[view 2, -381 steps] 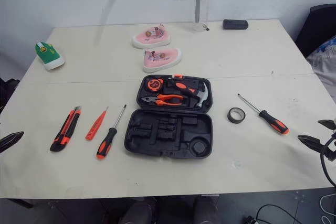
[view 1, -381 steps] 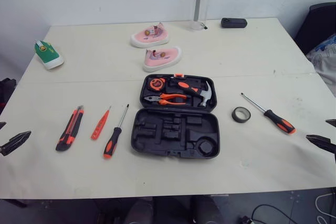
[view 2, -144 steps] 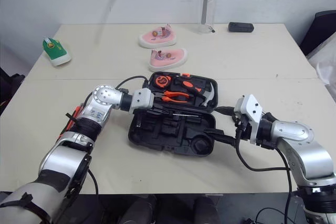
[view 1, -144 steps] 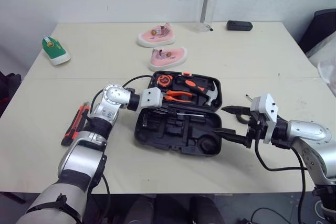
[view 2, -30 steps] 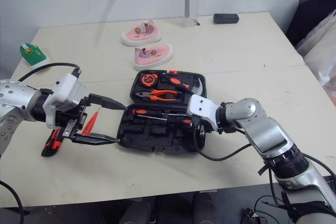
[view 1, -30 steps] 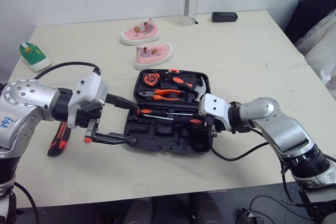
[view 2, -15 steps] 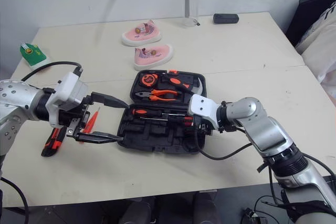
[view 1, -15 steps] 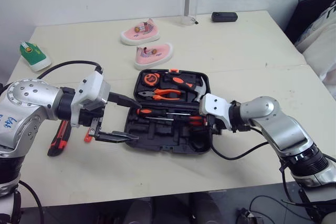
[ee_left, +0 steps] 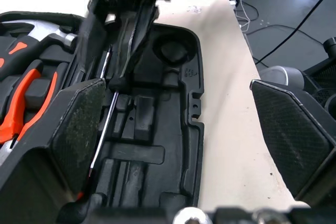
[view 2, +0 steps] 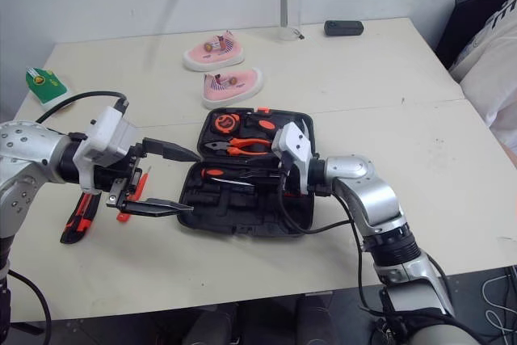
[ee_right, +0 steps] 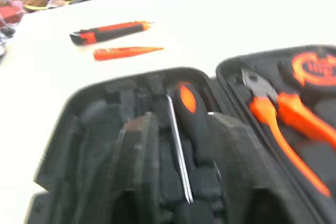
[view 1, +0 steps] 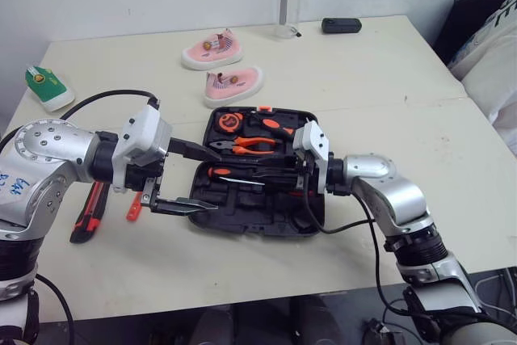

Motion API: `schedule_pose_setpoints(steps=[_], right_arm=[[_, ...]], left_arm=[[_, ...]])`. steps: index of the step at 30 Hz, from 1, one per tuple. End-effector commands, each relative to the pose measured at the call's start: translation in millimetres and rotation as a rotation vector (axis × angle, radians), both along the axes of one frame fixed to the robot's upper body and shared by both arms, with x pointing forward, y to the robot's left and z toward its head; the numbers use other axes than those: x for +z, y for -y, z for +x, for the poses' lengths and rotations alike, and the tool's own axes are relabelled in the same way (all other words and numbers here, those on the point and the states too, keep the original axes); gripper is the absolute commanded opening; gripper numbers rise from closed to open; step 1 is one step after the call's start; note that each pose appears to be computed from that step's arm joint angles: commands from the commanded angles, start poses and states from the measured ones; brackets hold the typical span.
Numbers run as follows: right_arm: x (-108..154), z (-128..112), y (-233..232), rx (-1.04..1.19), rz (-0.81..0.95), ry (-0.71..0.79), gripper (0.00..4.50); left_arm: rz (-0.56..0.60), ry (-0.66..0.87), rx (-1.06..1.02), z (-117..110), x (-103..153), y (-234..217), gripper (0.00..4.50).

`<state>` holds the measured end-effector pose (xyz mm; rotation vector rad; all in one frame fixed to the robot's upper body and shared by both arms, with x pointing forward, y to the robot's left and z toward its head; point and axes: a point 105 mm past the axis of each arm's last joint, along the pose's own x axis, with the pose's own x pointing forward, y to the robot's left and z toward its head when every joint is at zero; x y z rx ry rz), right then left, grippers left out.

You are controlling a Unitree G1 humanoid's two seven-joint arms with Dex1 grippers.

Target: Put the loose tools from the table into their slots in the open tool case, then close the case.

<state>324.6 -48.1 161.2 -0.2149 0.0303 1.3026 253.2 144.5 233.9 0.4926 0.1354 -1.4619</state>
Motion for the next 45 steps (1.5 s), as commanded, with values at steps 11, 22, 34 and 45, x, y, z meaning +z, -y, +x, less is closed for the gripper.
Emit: schedule_pose_setpoints(steps=[11, 22, 34, 45], right_arm=[[-61.7, 8.3, 6.5, -0.030, -0.214, -0.033, 0.02], [-80.0, 9.5, 22.5, -0.102, -0.358, -0.149, 0.02], [30.8, -3.3, 2.7, -0.027, -0.007, 0.108, 0.02], [53.5, -31.8, 143.1, -0.172, -0.099, 0.046, 3.36]], left_arm=[[-0.002, 0.015, 0.011, -1.9, 1.4, -0.1, 4.50], [-0.010, 0.009, 0.024, -2.0, -1.3, -0.9, 4.50], [-0.113, -0.012, 0.206, -1.3, -2.2, -16.1, 4.50], [-0.337, -0.008, 1.095, -78.1, -38.9, -152.6, 4.50]])
